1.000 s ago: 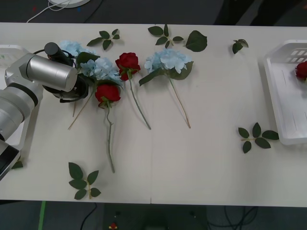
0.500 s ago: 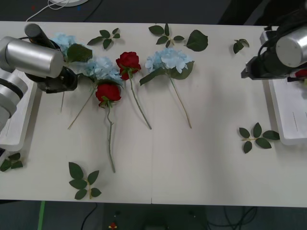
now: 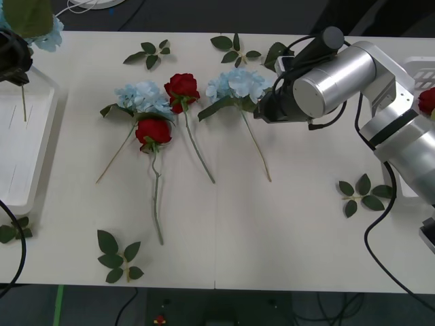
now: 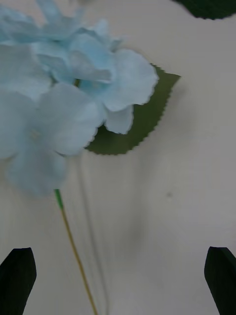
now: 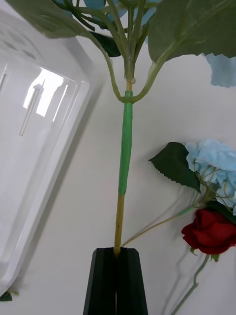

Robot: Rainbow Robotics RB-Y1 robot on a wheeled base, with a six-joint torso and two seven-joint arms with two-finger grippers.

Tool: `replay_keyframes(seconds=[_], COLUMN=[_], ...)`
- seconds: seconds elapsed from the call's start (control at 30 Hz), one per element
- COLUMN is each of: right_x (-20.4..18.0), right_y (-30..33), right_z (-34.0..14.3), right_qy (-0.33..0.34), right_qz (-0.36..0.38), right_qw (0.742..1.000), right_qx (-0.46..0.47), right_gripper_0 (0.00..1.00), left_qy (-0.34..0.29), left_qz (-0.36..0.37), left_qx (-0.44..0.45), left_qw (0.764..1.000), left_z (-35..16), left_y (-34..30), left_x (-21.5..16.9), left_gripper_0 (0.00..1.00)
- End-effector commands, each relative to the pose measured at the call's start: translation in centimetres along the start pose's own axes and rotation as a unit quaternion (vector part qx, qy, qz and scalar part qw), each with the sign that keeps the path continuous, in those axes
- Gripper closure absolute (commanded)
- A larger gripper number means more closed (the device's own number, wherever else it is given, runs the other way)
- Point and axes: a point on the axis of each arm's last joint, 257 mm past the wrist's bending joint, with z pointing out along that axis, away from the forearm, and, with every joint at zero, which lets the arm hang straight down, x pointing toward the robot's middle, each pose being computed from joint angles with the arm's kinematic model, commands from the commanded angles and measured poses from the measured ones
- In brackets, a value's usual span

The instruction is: Place the red flowers into the right box and the blue flowers into the left box. If a person shows an open palm, hand one flower to the person first, then continue sorting.

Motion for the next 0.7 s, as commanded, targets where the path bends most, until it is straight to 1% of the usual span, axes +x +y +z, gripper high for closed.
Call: replay_keyframes(seconds=[0.03, 0.07, 0.1, 0.23, 0.5, 0.57, 0.7], right_x=[-4.9, -5.2, -5.2, -5.3, -5.1, -5.1, -5.2], right_y=[5.1, 5.6, 5.8, 6.4, 6.9, 6.9, 7.0], right_z=[-1.6, -1.2, -0.9, 0.7, 3.3, 3.7, 4.4], right_qy=[-0.041, -0.041, -0.042, -0.048, -0.045, -0.043, -0.043], right_qz=[-0.019, -0.023, -0.026, -0.038, -0.043, -0.043, -0.043], right_qw=[0.999, 0.999, 0.998, 0.998, 0.998, 0.998, 0.998], right_qx=[-0.027, -0.026, -0.024, -0.016, -0.004, -0.001, 0.006], right_gripper_0=[0.00, 0.00, 0.00, 0.00, 0.00, 0.00, 0.00], left_qy=[-0.099, -0.119, -0.125, -0.131, -0.094, -0.082, -0.071], left_qz=[0.039, 0.051, 0.061, 0.089, 0.180, 0.192, 0.182], left_qx=[-0.005, -0.011, -0.016, -0.037, -0.110, -0.124, -0.118], left_qw=[0.994, 0.991, 0.990, 0.987, 0.973, 0.970, 0.974], left_z=[-8.9, -10.2, -10.5, -11.2, -10.5, -9.9, -8.7], left_y=[1.7, 2.0, 2.2, 3.8, 11.9, 13.5, 16.0], left_x=[-4.7, -5.3, -5.5, -5.8, -4.1, -3.4, -2.3], left_gripper_0=[1.00, 1.00, 1.00, 1.00, 1.00, 1.00, 1.00])
